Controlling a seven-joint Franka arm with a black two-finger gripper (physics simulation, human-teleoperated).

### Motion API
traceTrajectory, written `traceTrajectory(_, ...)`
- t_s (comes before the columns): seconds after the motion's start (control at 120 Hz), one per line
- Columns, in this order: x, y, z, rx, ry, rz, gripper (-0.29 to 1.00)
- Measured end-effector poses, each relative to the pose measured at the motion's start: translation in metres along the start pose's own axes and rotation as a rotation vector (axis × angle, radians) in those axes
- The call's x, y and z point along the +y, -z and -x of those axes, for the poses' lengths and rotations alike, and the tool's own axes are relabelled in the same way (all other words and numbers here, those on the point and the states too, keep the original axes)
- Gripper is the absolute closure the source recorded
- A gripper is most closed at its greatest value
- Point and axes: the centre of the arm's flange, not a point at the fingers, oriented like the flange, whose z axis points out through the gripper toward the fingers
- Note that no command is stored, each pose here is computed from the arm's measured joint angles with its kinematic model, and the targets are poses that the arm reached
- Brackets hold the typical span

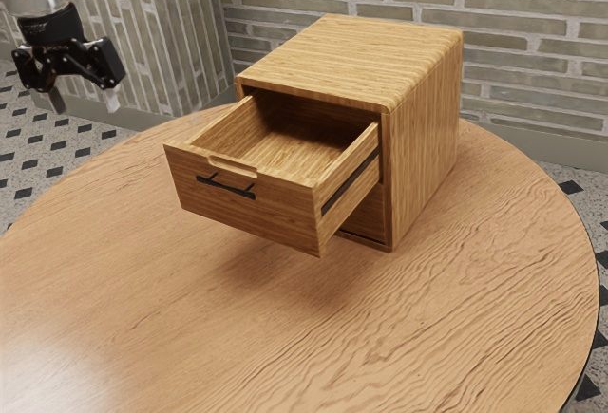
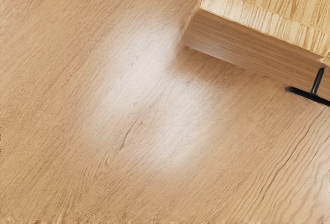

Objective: Push the drawer handle with one arm to close the drawer

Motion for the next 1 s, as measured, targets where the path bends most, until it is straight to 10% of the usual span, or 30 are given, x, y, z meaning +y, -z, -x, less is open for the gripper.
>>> traceTrajectory(0.233,0.031,-0.012,0.013,-0.056,0.094,-0.017,0.01)
traceTrajectory(0.458,0.043,-0.153,0.008,-0.242,0.146,-0.125,0.54)
traceTrajectory(1.0,0.117,-0.183,0.023,0.045,-0.273,-0.108,0.78)
